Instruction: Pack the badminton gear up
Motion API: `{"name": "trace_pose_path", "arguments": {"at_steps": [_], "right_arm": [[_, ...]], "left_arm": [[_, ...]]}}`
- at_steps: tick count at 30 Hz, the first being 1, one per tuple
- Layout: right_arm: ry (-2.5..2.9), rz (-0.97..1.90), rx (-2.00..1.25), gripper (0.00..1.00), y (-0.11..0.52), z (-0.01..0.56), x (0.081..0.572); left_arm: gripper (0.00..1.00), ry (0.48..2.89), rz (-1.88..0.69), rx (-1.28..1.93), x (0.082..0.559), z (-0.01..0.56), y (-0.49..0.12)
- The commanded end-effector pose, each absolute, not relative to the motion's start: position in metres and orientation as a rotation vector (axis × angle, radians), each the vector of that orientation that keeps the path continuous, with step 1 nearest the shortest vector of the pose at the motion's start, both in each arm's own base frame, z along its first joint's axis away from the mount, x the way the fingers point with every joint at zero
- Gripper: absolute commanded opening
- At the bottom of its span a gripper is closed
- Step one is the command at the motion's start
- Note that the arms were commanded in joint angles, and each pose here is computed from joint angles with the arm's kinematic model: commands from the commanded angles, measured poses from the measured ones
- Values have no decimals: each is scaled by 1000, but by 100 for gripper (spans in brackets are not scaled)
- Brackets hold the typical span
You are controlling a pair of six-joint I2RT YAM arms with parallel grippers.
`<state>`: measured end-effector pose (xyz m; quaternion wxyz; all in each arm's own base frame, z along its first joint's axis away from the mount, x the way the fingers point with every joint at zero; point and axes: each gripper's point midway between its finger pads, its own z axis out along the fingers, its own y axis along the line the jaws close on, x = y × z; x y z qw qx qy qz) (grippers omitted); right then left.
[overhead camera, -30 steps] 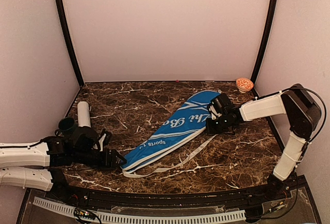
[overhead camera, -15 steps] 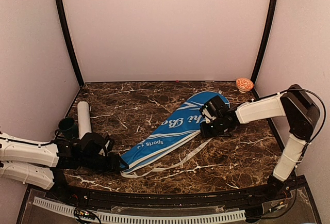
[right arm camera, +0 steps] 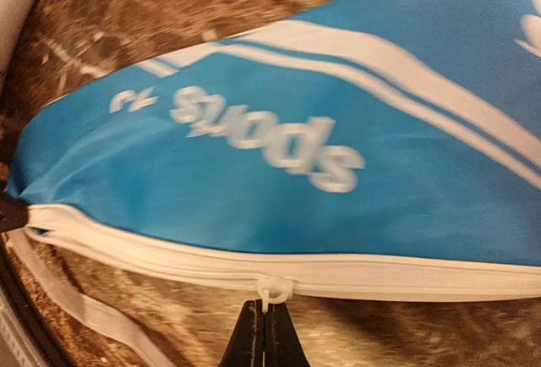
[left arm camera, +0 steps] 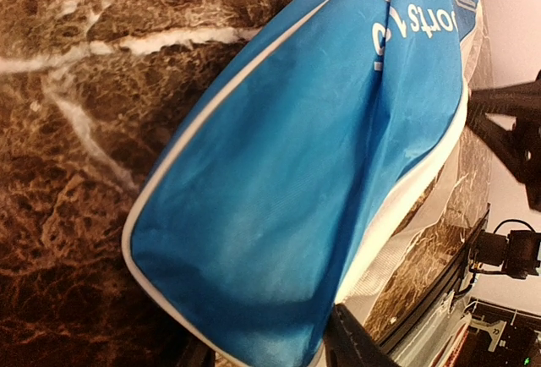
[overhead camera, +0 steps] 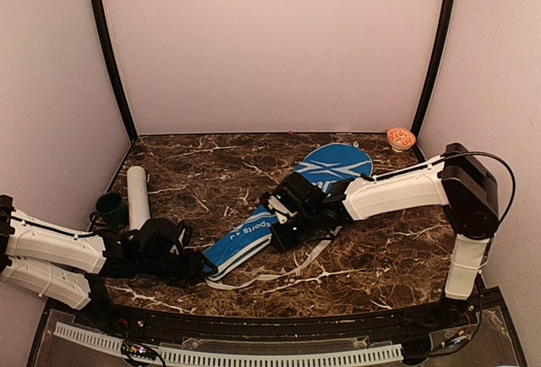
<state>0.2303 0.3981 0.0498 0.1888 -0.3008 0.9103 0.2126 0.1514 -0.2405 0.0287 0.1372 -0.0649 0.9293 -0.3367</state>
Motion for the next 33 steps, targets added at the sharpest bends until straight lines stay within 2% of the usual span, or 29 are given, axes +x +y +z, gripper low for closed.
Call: {"name": "trace_pose_path", "arguments": {"at_steps": [1,7,12,18,22,25,26,33], "right_arm": [[2486,803,-999,0,454,69,188],[2485,791,-1010,0,450,66,194],[2508,804,-953,0,414,64,196],[2575,750,-895,0,366,48,192],[2612,722,-872,0,342,40,184],[2646,702,-854,0,325,33,176],[2653,696,-852,0,320,31,174],[2648,698,-825,0,296,36,161]], "left_arm": [[44,2609,-1045,-184,163,45,-257],[44,2607,-1055,-62,157,49,-266],[45,2599,-1044,133,152,61,-277],[79,2493,-949,531,151,91,-283],[82,2429,-865,760,151,99,-285],[93,2278,-903,908,143,106,-297],[93,2200,-891,968,139,108,-300],[87,1716,-840,1372,103,117,-323]]}}
